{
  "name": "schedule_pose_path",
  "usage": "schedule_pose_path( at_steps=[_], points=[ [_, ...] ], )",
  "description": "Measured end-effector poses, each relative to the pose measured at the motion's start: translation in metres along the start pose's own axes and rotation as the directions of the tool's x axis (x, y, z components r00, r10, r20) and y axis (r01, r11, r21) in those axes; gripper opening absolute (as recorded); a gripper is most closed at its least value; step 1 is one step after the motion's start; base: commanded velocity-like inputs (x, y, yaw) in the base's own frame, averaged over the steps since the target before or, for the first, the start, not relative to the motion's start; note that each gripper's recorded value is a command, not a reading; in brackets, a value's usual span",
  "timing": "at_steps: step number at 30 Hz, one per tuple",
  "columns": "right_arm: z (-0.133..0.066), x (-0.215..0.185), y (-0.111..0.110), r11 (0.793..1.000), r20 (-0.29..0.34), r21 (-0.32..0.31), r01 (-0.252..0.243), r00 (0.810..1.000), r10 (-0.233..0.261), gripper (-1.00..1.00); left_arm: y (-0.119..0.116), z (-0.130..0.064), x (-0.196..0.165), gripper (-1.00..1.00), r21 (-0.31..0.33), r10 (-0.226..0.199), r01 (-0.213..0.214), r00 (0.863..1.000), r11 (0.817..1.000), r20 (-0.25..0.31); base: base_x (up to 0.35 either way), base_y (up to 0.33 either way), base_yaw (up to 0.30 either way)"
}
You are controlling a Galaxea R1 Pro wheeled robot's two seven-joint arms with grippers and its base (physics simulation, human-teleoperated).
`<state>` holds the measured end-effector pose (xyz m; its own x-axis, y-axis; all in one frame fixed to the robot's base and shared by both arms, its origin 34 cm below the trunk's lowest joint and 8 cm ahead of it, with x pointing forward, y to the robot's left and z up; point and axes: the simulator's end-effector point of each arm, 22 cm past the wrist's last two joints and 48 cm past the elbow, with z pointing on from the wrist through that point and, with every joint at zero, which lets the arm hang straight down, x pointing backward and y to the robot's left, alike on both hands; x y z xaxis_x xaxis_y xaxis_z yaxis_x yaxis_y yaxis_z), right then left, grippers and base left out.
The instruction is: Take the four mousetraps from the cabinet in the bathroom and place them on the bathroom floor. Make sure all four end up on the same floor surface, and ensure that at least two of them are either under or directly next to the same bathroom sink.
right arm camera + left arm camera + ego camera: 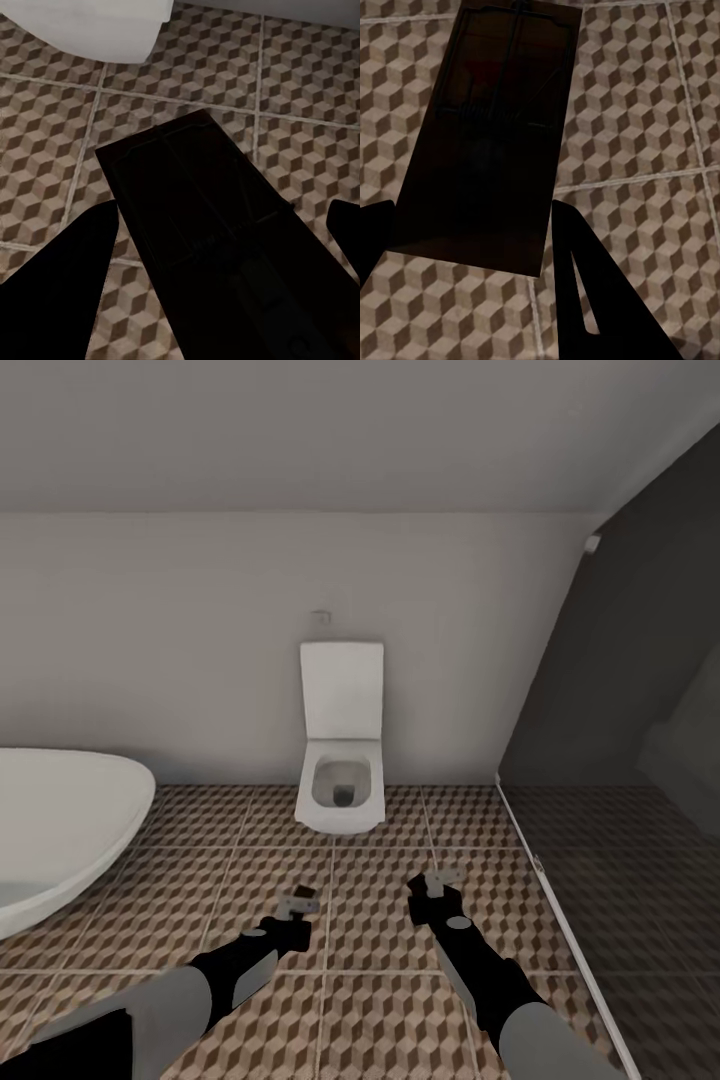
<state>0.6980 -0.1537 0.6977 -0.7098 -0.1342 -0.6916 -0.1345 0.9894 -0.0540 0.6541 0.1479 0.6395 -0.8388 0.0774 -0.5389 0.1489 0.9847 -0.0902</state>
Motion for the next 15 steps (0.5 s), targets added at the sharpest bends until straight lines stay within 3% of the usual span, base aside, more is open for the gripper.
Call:
schedule_pose_path(
  at_steps=[15],
  points=[
    [0.022,0.026,0.007,1.0,-0.025,-0.024,-0.003,1.0,0.002,-1.0,-0.002,0.024,0.02,-1.0,0.006,0.018,-0.017,1.0,1.0,-0.021,0.0,0.0,0.0]
  ],
)
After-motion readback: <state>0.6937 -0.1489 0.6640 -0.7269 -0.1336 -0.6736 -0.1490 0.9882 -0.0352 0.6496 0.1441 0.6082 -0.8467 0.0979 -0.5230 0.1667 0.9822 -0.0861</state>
